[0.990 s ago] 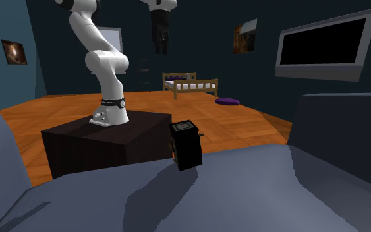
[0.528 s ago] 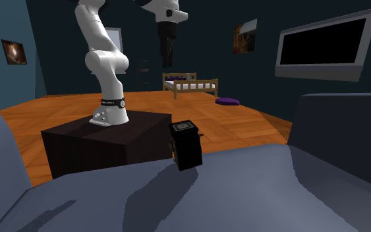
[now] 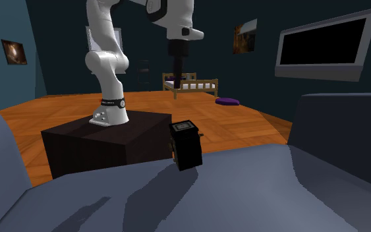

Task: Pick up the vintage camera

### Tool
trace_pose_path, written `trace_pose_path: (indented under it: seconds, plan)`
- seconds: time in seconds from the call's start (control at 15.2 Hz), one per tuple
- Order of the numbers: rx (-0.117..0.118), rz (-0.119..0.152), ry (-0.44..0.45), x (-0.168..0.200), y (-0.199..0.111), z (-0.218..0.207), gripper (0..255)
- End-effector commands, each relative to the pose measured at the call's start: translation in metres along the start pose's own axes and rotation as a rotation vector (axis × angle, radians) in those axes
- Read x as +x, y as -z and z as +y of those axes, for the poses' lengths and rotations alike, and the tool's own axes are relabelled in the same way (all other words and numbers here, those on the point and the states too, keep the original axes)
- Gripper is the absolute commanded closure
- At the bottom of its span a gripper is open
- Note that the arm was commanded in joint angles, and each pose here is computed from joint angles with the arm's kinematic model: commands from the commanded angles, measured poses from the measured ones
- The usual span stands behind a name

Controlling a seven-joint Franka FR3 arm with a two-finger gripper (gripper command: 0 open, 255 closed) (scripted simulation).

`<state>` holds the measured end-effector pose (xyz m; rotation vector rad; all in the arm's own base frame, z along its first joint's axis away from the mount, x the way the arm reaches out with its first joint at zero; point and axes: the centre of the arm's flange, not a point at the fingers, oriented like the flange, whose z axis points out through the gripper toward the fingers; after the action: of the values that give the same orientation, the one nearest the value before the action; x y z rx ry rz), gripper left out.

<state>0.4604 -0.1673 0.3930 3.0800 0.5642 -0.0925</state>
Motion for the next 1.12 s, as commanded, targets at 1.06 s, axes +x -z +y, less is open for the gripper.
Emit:
trace_pose_path:
  seconds: [1.06]
  plan:
    - [-0.029,-0.063,0.239,0.105,-0.133,0.111,0]
